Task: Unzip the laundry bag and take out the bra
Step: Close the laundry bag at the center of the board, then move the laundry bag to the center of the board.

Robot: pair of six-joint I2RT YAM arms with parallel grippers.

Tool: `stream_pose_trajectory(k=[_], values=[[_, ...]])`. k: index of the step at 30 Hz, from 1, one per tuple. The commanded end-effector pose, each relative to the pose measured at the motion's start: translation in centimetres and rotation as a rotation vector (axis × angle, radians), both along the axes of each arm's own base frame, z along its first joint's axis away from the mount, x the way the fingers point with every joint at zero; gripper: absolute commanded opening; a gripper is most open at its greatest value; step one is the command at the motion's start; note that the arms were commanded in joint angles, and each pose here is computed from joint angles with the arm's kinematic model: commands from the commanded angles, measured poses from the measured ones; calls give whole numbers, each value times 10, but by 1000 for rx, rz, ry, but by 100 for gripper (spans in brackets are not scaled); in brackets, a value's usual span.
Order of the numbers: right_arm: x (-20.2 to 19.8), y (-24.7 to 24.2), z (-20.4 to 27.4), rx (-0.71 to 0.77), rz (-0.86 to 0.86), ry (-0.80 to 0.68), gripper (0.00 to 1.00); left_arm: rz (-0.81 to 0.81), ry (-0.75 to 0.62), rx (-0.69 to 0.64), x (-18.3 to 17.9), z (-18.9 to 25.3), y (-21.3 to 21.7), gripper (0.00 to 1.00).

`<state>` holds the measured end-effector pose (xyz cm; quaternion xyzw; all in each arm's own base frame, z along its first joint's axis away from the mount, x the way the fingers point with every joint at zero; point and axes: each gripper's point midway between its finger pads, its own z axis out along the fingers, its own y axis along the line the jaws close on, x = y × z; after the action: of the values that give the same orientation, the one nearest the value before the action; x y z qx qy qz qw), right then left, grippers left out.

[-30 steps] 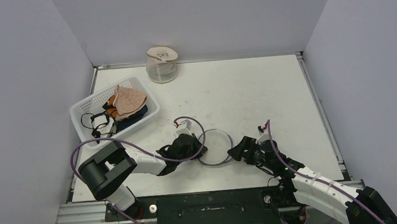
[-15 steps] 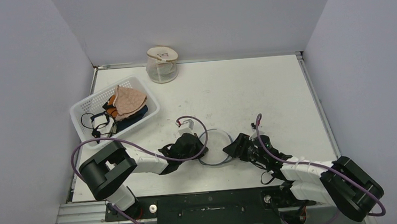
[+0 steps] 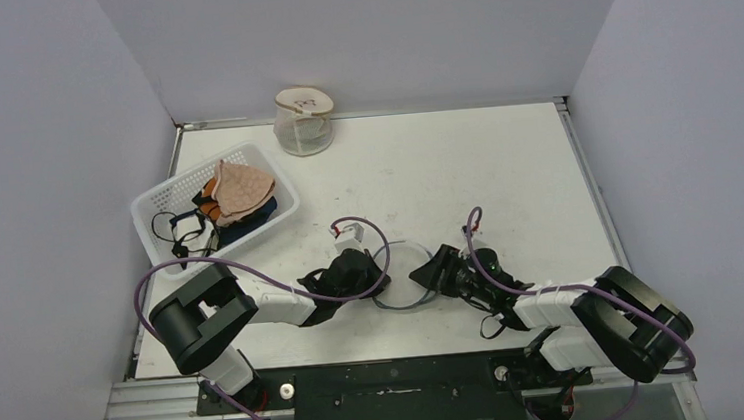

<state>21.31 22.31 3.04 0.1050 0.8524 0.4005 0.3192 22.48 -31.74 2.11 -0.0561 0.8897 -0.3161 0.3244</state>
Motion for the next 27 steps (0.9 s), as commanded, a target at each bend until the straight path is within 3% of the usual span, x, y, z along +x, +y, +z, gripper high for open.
stream_pose_trajectory(k=[1, 4, 7, 10, 13, 18, 22, 27], values=[[-4, -13, -24, -85, -28, 49, 48, -19, 31, 87, -8, -19, 10, 0], [-4, -10, -23, -71, -21, 44, 22, -21, 29, 78, -8, -16, 10, 0], [-4, -7, -19, -51, -6, 42, 6, -25, 24, 63, -10, -9, 10, 0], [-6, -5, -13, -48, 10, 36, 5, -36, 11, 47, -11, 5, 8, 6], [-5, -5, 3, -46, 20, 8, 5, -48, -9, 29, -13, 27, 8, 26], [10, -7, 52, -14, 8, -85, 5, -69, -101, -20, -16, 93, 16, 43], [31, -11, 94, 7, -20, -158, 5, -31, -206, -46, -21, 158, 45, 63], [66, -16, 130, 51, -100, -227, 5, 100, -353, -120, -26, 227, 99, 67]])
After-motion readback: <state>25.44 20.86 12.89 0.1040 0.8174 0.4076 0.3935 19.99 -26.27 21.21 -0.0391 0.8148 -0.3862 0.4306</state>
